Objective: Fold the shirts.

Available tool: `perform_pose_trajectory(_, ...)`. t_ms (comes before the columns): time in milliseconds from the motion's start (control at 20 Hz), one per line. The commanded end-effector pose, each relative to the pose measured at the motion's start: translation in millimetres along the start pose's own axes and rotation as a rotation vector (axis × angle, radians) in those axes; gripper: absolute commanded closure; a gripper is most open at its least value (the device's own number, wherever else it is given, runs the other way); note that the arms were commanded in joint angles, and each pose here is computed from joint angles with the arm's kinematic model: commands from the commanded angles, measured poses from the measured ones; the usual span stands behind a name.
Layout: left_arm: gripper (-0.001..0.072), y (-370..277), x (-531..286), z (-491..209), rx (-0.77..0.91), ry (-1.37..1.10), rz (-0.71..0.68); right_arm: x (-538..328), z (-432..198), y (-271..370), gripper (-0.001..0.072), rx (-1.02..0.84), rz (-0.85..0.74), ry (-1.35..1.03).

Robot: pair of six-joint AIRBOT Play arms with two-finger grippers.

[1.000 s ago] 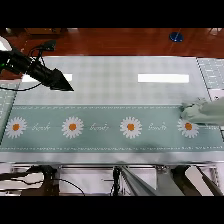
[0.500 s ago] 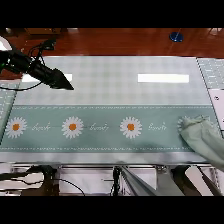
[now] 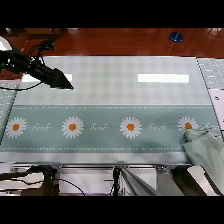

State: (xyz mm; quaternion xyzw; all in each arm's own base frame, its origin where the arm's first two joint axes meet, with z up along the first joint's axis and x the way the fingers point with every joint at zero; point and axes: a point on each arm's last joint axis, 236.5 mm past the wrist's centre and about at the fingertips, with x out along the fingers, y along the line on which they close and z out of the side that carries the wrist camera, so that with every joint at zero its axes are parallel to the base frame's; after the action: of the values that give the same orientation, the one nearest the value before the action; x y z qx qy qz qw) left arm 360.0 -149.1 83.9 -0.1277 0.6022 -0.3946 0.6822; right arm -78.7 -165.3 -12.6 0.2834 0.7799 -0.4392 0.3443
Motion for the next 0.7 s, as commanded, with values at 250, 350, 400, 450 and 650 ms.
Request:
perform_pose_trajectory(250,-0.0013,25.1,9.8,43.6,-0.01,-0.157,0.068,-275.3,185.8,82.1,0.0288,0.176,0.759,-1.118)
perform_pose_trajectory(350,-0.001,26.3,9.2,75.4,-0.022,-0.283,0.061,-395.9,166.7,155.9,0.0287,-0.034,1.07,-1.268)
perform_pose_trajectory(400,0.0051,22.8,7.6,89.0,-0.012,-0.336,0.069,-422.2,142.6,203.6,0.0288,-0.216,1.124,-1.24)
perform_pose_trajectory(450,0.0186,19.0,8.3,94.7,0.03,-0.341,0.105,-430.1,111.2,255.5,0.0288,-0.42,1.121,-1.173)
perform_pose_trajectory(650,0.0219,21.8,18.5,82.7,0.187,-0.165,0.446,-352.1,22.2,374.0,0.0287,-0.986,0.718,-0.961)
